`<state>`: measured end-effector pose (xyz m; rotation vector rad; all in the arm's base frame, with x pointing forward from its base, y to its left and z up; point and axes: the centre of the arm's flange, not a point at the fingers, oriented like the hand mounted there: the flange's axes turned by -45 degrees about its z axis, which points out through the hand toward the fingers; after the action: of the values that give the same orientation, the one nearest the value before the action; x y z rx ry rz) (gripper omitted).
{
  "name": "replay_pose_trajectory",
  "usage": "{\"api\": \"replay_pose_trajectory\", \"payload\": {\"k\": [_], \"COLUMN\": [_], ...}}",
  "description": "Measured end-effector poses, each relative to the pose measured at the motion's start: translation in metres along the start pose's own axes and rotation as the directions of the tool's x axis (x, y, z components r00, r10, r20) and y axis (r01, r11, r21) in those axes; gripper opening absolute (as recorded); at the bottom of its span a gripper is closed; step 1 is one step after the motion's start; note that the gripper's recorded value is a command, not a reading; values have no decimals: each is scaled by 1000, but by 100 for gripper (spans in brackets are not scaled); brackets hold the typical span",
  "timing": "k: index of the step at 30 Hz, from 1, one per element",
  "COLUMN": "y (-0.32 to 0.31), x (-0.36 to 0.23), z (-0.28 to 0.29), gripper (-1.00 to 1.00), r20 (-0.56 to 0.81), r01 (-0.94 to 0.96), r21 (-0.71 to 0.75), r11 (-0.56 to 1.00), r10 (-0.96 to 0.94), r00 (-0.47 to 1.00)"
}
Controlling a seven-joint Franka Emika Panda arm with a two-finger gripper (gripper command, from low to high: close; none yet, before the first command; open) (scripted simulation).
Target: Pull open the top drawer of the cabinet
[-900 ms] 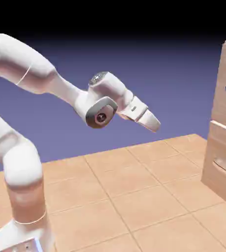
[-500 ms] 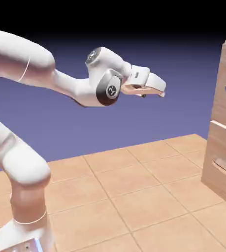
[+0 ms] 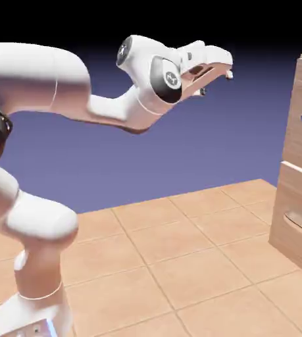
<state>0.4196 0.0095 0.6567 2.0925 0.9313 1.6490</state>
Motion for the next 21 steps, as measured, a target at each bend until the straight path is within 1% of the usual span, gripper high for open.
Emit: {"api": "replay_pose_trajectory", "payload": {"k": [10, 21], "y": [42, 66], "x": [-16, -61], "z": [28, 96], "gripper": [0, 0], "r20": [-48, -3], "r01": [194, 408], "r21": [-115, -229], "r11": [974, 884], "r10": [-200, -420], "r00": [979, 908]}}
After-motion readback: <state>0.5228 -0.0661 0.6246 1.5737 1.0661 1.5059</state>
